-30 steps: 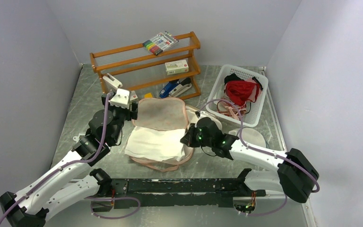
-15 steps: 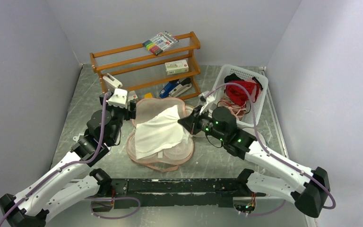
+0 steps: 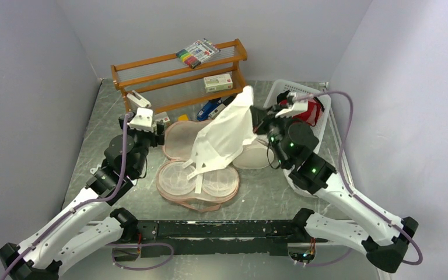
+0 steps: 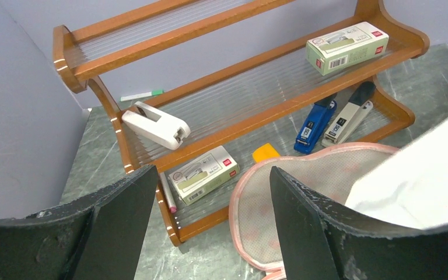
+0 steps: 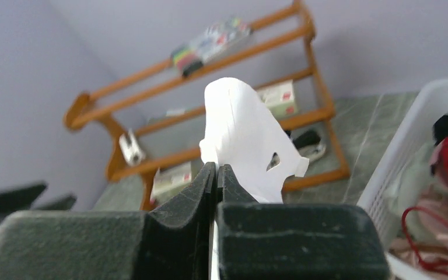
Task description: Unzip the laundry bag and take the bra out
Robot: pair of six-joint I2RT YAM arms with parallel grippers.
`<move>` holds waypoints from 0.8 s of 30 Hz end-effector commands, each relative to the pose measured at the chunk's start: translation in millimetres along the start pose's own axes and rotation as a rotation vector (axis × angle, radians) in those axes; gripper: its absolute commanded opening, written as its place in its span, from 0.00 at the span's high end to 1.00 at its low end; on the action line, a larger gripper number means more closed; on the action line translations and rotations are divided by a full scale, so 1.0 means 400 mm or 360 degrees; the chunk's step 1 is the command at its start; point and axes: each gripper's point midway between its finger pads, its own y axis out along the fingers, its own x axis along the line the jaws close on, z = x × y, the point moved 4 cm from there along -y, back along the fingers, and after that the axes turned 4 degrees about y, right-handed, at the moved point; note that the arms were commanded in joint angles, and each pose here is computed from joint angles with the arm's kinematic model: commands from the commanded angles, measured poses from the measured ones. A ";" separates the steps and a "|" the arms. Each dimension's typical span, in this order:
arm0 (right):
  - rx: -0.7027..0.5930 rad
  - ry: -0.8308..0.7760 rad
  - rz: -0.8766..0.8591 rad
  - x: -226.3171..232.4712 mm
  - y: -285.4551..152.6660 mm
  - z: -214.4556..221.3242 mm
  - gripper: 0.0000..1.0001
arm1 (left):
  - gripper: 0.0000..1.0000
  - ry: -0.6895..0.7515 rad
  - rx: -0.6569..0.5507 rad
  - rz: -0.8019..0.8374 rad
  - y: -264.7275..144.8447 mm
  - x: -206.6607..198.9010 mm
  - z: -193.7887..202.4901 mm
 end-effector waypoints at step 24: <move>-0.1072 -0.0250 0.1826 -0.299 0.134 -0.496 1.00 | 0.19 -0.0122 -0.0081 0.0057 0.002 0.012 -0.054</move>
